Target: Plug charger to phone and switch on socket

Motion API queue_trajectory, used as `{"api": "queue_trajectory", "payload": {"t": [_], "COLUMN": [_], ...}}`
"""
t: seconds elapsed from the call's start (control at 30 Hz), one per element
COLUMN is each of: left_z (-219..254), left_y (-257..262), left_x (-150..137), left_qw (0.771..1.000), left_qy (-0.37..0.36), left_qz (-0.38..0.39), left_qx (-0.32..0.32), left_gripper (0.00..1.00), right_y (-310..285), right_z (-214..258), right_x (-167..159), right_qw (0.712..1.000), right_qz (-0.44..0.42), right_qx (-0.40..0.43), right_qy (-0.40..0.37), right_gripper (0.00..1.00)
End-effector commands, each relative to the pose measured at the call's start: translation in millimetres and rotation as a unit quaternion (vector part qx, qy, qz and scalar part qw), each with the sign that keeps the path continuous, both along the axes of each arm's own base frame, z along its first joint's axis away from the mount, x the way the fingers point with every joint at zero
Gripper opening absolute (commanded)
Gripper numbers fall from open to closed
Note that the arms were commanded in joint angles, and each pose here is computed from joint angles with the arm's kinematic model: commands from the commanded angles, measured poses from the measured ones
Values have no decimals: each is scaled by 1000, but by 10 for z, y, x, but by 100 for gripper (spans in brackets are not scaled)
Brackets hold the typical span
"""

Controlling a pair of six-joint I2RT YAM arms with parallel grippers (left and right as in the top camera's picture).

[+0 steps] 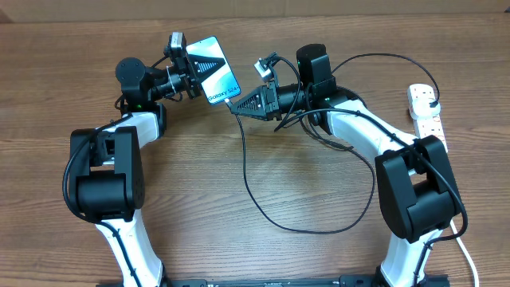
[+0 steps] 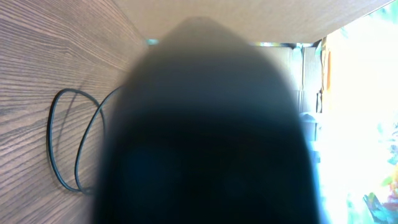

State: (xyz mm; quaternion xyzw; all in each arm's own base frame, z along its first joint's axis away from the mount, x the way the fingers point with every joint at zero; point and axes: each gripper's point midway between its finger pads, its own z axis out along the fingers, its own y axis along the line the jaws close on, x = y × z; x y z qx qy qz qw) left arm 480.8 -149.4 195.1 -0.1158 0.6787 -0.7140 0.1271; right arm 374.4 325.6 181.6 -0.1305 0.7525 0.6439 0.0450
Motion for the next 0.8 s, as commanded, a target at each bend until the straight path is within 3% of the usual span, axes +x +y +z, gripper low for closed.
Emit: {"api": "queue_trajectory", "payload": {"t": [0.0, 0.77], "left_z": [116, 101], "left_y": [10, -204], "left_x": [-14, -145], "left_qw": [1000, 998], "left_qy": [-13, -43], "left_qz": [-2, -41], "left_qx": [-1, 12], "left_gripper": [5, 5], "right_y": [-54, -27], "right_z": [130, 178], "right_x": [113, 146], "right_qw": [999, 999], "right_qz": [-32, -39], "right_qx": [-6, -1], "right_qy": [-23, -23], "right_gripper": [4, 4]}}
